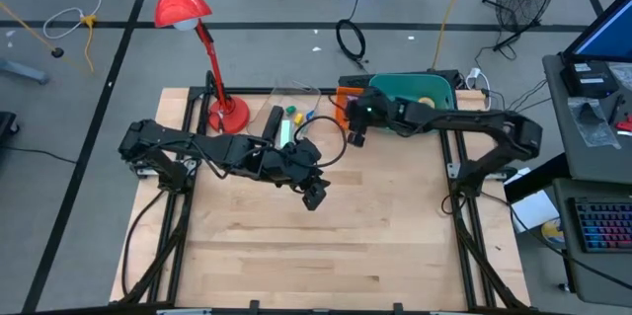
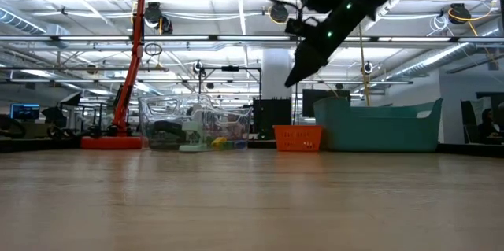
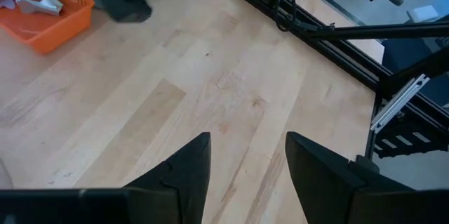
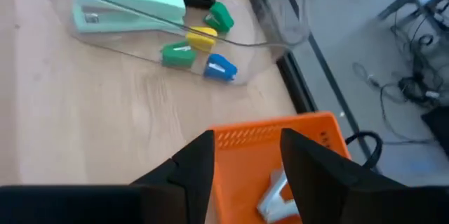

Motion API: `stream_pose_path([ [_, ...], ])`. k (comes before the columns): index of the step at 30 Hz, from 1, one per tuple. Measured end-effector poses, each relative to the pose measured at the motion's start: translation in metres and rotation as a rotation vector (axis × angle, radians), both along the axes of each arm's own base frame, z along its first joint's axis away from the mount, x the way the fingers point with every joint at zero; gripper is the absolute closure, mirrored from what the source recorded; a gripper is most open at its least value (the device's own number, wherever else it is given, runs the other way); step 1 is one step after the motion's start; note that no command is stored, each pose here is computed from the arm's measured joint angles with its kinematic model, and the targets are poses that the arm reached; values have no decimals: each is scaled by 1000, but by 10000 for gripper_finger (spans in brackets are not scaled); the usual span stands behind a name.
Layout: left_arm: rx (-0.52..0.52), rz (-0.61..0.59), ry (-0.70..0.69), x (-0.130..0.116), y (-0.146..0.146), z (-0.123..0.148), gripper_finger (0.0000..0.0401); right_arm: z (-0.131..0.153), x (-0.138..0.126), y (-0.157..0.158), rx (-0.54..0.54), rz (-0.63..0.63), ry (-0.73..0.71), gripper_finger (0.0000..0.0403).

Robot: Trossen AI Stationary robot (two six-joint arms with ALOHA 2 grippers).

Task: Pick and place Stapler, Stapler remover, tape
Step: Adjust the bins

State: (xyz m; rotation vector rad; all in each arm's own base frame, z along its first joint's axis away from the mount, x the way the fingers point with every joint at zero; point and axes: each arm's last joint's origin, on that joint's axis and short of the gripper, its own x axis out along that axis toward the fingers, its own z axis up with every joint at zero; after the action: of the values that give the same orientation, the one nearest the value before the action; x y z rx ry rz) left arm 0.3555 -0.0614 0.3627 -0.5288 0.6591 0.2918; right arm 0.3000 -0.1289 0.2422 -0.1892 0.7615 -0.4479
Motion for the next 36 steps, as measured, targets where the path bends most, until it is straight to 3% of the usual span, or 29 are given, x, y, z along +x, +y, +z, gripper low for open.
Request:
stream_pose_path([
  [6, 26, -22, 8, 0, 0, 0, 215, 32, -27, 15, 104, -86, -88, 247],
  [11, 22, 18, 89, -4, 10, -6, 215, 58, -50, 42, 249, -59, -169, 247],
  [17, -24, 178, 256, -15, 42, -17, 215, 86, -87, 81, 385, -62, -254, 248],
  [24, 111, 216, 614, -45, 81, -30, 215, 102, -132, 110, 563, -97, -303, 248],
  [27, 128, 141, 707, -50, 97, -45, 215, 105, -143, 118, 599, -108, -313, 248],
  [31, 51, 46, 833, -59, 118, -79, 215, 106, -149, 126, 603, -115, -323, 248],
  [33, -4, 95, 916, -71, 132, -101, 215, 106, -148, 130, 603, -98, -320, 248],
  [36, 5, 274, 1033, -93, 152, -122, 236, 105, -147, 136, 596, -95, -310, 248],
])
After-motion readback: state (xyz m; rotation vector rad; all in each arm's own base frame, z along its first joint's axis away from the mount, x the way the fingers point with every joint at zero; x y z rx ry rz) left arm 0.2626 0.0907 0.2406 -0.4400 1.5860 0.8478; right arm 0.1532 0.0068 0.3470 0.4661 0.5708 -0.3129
